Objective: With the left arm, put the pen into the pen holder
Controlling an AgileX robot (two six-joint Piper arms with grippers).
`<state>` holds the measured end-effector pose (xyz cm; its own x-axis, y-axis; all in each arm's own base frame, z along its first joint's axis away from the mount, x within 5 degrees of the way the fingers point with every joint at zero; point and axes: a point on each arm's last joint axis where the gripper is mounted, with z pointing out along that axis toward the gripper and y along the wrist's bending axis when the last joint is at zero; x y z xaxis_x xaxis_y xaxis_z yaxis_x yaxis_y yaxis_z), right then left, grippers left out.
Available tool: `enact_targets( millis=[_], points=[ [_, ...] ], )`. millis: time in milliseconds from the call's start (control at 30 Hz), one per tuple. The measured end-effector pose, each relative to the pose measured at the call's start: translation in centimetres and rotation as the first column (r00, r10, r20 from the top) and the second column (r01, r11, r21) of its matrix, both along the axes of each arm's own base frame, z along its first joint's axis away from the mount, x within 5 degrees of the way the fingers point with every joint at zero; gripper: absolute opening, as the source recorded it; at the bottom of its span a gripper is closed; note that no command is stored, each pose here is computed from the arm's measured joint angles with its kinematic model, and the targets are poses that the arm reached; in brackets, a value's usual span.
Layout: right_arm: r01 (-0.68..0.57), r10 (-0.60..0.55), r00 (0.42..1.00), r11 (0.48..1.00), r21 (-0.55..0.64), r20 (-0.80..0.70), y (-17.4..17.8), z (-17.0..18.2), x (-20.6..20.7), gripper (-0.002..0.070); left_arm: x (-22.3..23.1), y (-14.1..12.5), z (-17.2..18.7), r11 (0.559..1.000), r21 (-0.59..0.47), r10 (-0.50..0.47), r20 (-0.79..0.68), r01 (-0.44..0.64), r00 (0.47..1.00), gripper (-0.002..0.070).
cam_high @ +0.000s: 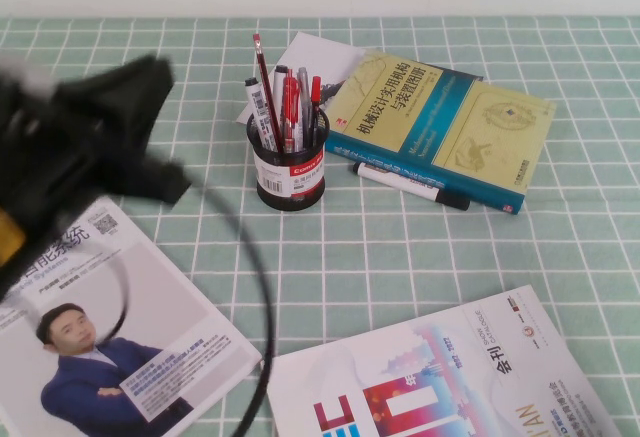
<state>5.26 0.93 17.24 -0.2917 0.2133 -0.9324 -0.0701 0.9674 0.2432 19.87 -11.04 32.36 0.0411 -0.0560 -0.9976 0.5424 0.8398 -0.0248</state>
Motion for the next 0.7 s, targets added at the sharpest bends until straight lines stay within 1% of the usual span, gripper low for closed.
enact_targets(
  millis=[133,233,433,700],
  points=[
    [0.0,0.0,1.0,1.0,0.0,0.0,0.0,0.0,0.0,-0.002,-2.4,1.3,-1.4,1.0,0.01,0.008,-0.026,-0.007,1.0,0.0],
    [0.0,0.0,1.0,1.0,0.0,0.0,0.0,0.0,0.0,-0.002,-3.3,1.7,-2.5,1.0,0.022,0.008,-0.044,-0.007,0.999,0.0],
    [0.0,0.0,1.0,1.0,0.0,0.0,0.0,0.0,0.0,-0.002,-3.6,2.0,-3.8,0.998,0.059,0.019,-0.096,-0.014,0.995,0.0],
    [0.0,0.0,1.0,1.0,0.0,0.0,0.0,0.0,0.0,-0.002,-3.8,2.5,-5.0,0.995,0.087,0.069,-0.208,-0.052,0.976,0.0]
  ],
)
